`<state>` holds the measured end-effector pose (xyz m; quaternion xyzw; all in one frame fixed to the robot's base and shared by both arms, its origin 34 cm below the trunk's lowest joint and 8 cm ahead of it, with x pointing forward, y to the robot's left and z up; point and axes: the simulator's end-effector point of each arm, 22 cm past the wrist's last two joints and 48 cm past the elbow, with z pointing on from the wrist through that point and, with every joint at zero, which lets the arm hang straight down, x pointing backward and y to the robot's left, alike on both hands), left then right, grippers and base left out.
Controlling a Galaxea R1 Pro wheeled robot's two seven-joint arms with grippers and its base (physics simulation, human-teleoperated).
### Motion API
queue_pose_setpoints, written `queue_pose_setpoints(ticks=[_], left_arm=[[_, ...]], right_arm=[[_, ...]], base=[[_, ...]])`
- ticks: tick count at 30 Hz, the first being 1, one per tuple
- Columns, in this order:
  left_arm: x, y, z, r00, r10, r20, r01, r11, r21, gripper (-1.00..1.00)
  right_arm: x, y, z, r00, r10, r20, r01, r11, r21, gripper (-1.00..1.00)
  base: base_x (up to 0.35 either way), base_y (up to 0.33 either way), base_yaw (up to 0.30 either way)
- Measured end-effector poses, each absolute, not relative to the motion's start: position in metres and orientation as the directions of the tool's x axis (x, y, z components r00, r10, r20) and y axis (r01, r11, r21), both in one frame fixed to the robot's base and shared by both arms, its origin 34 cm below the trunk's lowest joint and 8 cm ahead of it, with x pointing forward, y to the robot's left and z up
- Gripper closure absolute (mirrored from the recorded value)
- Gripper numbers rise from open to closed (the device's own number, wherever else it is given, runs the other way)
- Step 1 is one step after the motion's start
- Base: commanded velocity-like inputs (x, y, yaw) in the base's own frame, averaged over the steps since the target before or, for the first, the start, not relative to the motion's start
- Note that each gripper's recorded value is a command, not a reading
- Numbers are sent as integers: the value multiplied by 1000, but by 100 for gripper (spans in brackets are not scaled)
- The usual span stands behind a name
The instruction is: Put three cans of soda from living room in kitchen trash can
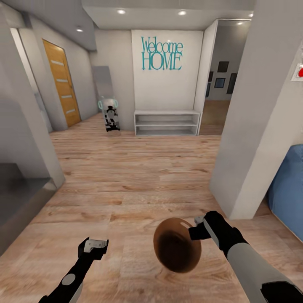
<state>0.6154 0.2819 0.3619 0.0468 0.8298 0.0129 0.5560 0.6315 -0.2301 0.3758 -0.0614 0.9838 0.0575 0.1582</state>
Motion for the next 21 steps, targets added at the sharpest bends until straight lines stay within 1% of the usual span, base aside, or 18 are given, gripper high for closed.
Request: queue_pose_setpoints(ticks=[3,6,21], left_arm=[[617,282,369,-365,93,-926,63,995,75,-100],[619,282,376,-355,93,-930,62,995,75,-100],[626,282,412,-294,91,-952,57,995,78,-100]], right_arm=[[617,-216,380,-963,-83,-258,-126,980,154,100],[613,-218,385,-965,-92,-245,-130,981,142,100],[610,-222,416,-962,-75,-263,-118,981,153,100]], base=[[0,0,0],[0,0,0],[0,0,0]])
